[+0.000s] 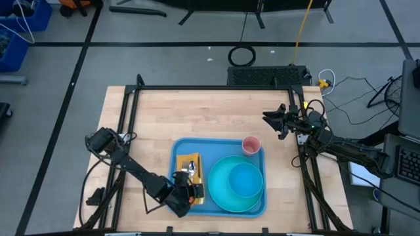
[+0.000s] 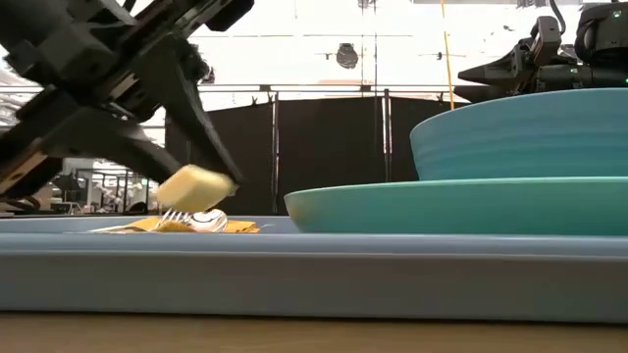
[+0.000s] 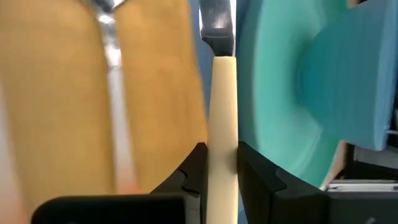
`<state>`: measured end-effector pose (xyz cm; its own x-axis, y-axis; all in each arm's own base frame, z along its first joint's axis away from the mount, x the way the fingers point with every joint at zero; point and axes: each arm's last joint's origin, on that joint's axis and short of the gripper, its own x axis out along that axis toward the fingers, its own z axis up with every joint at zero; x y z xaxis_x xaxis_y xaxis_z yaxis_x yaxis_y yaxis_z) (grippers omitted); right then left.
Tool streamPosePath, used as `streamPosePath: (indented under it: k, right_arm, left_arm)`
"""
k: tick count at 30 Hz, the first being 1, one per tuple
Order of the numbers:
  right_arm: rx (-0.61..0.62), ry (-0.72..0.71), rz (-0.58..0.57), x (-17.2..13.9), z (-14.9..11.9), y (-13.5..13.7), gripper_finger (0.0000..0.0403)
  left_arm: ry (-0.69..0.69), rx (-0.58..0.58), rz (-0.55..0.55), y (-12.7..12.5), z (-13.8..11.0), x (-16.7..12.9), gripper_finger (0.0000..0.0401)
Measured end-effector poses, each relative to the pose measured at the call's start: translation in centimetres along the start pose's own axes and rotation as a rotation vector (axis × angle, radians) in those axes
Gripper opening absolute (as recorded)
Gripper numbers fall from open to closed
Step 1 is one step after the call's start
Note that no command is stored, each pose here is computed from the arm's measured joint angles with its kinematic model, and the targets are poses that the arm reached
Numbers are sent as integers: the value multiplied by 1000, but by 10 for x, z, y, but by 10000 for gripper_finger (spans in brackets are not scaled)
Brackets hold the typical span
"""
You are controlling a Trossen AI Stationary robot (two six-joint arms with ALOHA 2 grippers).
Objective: Set up tray
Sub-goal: Put the yellow knife on the yellow napkin to the right of the orange fork on the blue tray
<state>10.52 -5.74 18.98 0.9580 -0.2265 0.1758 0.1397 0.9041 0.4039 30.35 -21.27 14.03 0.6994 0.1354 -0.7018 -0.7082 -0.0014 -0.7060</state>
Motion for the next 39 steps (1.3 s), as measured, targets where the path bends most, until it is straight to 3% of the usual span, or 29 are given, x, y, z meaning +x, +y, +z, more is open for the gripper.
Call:
streamPosePath:
  k: [9,39]
  right_arm:
    - [0,0,0,0,0,0,130]
    - [0,0,0,0,0,0,130]
  left_arm:
    - [62,11,84,3,3,2,59]
    - [107,-8,97,2,2,5,59]
